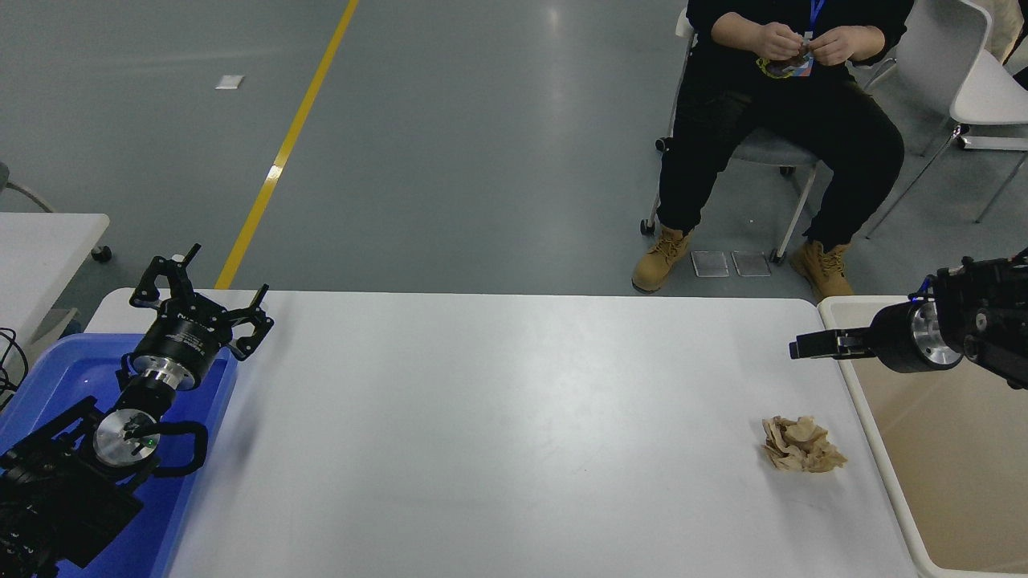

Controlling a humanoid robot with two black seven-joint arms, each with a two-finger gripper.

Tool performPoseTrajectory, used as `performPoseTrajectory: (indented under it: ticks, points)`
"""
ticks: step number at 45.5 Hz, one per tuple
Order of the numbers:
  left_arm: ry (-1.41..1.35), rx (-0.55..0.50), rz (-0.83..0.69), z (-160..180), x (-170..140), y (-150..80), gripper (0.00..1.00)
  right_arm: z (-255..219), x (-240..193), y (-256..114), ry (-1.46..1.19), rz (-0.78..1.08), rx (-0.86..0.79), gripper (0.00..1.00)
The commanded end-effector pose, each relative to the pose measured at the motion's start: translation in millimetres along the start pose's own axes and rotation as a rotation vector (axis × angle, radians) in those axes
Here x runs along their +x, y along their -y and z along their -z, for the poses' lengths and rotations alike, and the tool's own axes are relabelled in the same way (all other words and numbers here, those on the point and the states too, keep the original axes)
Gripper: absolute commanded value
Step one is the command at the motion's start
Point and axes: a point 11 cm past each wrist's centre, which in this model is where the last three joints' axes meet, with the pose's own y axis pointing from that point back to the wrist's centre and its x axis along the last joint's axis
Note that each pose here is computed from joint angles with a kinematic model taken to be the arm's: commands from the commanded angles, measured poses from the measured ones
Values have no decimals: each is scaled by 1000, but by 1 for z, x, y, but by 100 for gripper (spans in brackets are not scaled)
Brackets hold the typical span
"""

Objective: Clean the table surface

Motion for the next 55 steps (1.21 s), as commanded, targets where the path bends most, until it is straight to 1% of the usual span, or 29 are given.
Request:
performPoseTrajectory:
  ticks: [1,9,20,32,40,47,55]
  points:
    - [1,1,-1,0,0,0,100,-5,-34,7,-44,104,-5,98]
    - [0,0,2,0,-1,0,100,8,-51,14,-40,148,41,98]
    - [0,2,2,0,-1,0,100,31,-52,17,-37,160,109,98]
    - [0,2,2,0,-1,0,100,33,-49,19,-26,141,118,98]
    - [1,1,-1,0,0,0,100,26,-58,24,-8,125,106,98]
    - [1,1,-1,0,0,0,100,31,-68,33,-9,135,115,98]
    - [1,0,0,0,0,0,100,37,-66,43,-28,96,123,98]
